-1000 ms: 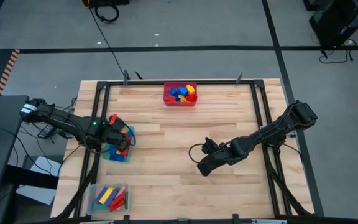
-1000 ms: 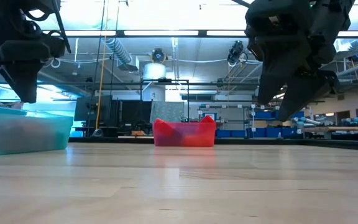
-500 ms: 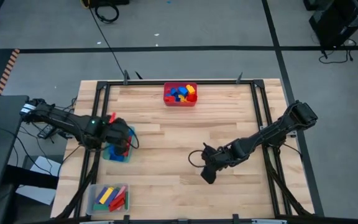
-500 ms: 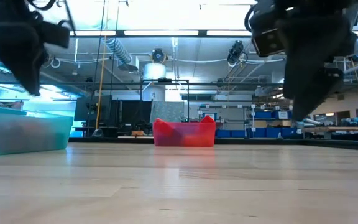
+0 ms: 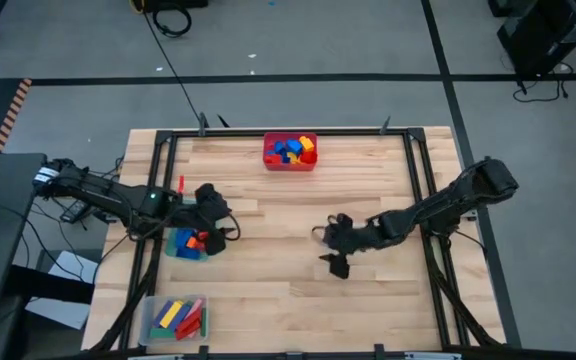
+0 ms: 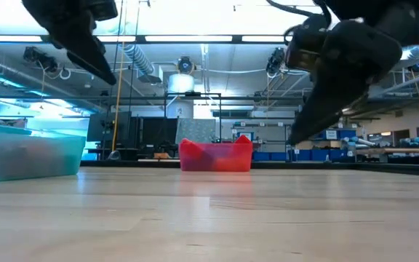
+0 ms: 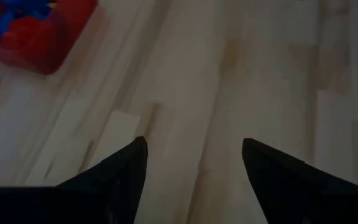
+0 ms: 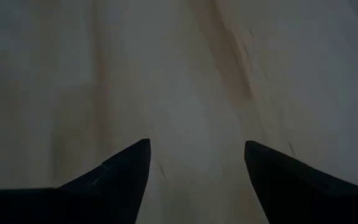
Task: Sort blocks by size
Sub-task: Return to Home Position
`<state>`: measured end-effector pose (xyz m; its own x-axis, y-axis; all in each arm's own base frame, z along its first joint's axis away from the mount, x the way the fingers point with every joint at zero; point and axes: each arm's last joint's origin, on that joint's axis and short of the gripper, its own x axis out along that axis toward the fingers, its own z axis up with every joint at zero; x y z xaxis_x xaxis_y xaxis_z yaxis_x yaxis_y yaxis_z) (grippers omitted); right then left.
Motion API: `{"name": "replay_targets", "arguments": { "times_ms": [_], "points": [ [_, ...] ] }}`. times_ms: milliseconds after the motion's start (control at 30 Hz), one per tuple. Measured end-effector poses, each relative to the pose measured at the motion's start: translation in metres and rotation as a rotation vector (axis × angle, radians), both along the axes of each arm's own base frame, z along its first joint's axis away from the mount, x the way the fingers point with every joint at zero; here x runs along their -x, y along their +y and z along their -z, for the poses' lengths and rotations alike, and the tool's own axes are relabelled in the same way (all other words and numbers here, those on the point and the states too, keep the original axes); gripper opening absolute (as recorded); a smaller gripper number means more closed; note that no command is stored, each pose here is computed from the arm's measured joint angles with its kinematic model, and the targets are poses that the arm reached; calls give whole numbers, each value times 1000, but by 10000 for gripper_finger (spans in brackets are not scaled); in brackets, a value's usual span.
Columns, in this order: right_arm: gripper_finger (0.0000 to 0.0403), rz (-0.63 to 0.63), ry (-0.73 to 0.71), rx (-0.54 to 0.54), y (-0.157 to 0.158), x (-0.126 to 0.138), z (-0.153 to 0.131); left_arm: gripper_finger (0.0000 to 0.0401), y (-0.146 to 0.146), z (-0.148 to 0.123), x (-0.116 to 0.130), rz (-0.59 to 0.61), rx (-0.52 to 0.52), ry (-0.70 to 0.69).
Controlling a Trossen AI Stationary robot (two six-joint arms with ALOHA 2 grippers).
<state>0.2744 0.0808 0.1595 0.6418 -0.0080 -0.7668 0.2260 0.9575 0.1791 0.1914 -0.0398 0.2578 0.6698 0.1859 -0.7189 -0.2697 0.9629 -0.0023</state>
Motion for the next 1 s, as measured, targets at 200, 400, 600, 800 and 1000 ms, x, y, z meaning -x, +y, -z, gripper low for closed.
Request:
{"name": "replay_targets", "arguments": {
  "times_ms": [200, 400, 600, 800, 1000],
  "points": [
    [279, -25, -241, -58, -44, 42, 7, 270, 8, 2, -7, -55, -12, -7],
    [277, 12, -417, 12, -73, 91, -2, 270, 13, 2, -12, -92, -25, -32],
    [279, 2, -579, 29, -82, 130, 2, 271, 13, -1, -14, -114, -36, -82],
    [280, 16, -712, 19, -84, 148, 4, 271, 13, -3, -16, -115, -31, -104],
    [278, 28, -788, 46, -86, 159, 0, 271, 11, -7, -19, -91, -39, -156]
  ]
}}
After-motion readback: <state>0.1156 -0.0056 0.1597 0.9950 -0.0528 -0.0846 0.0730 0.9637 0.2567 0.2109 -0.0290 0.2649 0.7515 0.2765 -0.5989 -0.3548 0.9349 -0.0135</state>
